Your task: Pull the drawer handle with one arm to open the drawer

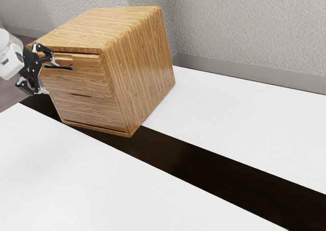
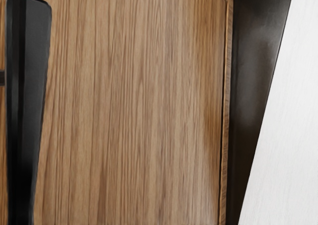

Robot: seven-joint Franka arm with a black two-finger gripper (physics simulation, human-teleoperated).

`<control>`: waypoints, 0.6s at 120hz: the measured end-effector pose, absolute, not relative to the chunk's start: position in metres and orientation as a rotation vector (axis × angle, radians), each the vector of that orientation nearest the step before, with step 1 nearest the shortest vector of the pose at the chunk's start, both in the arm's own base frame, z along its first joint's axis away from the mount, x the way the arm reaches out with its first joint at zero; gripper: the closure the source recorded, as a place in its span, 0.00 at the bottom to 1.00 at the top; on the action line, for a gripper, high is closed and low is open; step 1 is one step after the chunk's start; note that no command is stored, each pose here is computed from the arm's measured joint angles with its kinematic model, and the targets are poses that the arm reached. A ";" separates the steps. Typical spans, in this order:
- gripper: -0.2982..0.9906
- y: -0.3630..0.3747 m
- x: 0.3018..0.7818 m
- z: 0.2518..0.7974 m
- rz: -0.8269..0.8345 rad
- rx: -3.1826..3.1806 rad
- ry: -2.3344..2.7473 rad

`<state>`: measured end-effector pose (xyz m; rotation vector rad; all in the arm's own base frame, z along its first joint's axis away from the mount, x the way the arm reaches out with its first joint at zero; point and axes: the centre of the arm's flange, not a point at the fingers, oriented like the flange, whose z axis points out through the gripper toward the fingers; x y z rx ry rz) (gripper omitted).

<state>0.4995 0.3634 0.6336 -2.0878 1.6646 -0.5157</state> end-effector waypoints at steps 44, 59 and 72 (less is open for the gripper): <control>0.21 0.365 0.489 0.630 -0.490 -2.118 1.645; 0.23 0.363 0.479 0.630 -0.485 -2.123 1.641; 0.29 0.360 0.464 0.635 -0.485 -2.123 1.636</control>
